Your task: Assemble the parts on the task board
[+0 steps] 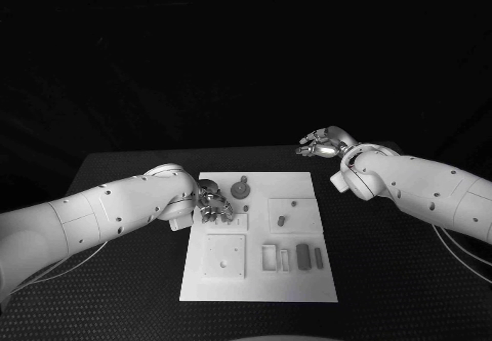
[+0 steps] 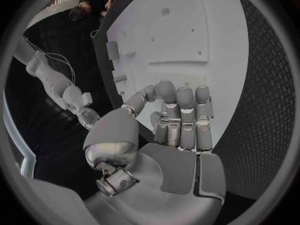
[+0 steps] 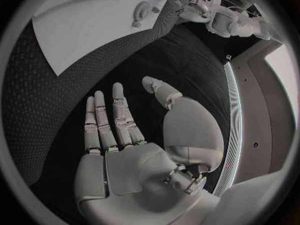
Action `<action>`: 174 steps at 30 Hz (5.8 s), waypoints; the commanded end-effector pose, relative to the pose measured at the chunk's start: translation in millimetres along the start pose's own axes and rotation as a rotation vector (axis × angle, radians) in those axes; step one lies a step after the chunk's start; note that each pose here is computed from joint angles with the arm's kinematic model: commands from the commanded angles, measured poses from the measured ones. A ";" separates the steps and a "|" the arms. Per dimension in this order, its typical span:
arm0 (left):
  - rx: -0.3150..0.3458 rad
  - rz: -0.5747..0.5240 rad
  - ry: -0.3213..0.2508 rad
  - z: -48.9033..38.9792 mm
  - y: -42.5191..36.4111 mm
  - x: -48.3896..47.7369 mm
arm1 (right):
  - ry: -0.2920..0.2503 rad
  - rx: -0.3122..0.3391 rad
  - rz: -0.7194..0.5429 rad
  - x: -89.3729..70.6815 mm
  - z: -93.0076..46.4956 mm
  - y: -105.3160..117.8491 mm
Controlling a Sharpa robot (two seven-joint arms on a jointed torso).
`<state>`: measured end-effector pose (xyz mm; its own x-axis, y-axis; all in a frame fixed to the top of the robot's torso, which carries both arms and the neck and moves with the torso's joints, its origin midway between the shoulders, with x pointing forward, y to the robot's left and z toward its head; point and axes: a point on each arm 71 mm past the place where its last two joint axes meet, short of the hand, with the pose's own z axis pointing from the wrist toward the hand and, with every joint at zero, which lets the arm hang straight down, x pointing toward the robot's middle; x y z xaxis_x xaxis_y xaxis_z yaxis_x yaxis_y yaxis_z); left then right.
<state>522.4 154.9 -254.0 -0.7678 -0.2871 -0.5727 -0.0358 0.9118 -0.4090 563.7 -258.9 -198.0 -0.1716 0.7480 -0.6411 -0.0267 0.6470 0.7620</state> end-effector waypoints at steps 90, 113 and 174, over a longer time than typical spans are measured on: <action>-0.016 0.163 -0.025 5.1 -10.1 11.0 | 0.015 -0.009 -0.011 2.2 0.4 1.4; -0.015 0.203 -0.015 8.1 -14.7 14.6 | 0.019 -0.011 -0.010 3.7 0.7 2.5; -0.060 0.183 -0.035 14.4 -3.2 15.4 | 0.019 -0.012 -0.010 4.6 1.3 3.1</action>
<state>521.0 142.7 -270.5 -0.7438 -0.1180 -0.6579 0.0687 0.9656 -0.2508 564.4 -254.8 -198.5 -0.1781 0.7457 -0.6421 -0.0293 0.6482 0.7609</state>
